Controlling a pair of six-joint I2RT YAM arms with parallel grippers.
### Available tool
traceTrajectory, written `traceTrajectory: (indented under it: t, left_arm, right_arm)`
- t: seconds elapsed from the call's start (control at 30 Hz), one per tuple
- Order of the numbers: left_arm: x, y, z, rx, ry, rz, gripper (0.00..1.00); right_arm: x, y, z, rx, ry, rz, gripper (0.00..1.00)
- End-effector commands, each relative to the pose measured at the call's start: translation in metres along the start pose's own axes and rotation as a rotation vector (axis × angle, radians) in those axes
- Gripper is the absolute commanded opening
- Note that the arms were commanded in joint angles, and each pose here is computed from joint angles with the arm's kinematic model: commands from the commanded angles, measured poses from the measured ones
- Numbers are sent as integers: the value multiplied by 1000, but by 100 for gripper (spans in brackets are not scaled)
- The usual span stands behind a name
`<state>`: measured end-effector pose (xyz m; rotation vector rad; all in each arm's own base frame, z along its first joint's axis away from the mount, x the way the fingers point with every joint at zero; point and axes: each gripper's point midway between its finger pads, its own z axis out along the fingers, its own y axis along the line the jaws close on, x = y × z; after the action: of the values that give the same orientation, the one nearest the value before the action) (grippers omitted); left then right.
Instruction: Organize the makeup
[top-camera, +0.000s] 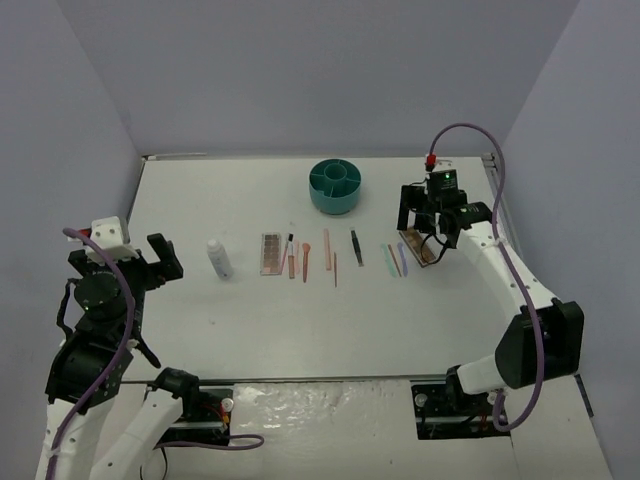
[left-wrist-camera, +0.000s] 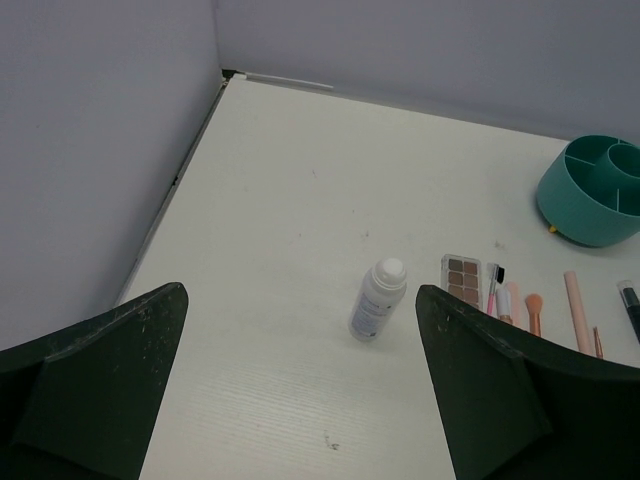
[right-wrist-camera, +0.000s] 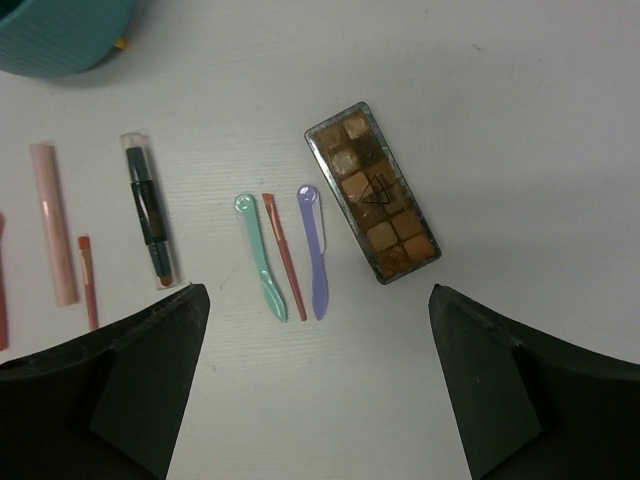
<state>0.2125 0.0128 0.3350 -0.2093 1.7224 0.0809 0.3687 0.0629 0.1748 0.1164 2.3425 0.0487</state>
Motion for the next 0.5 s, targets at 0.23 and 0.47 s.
traceTrajectory:
  t: [0.23,0.47]
  left_arm:
    - [19,-3,16,-15,32,12,97]
    - [21,-5,18,-8,37,20,97]
  right_arm:
    - [15,17,77,-29,69,-77,49]
    - [42,25,112,-63,168,-118,39]
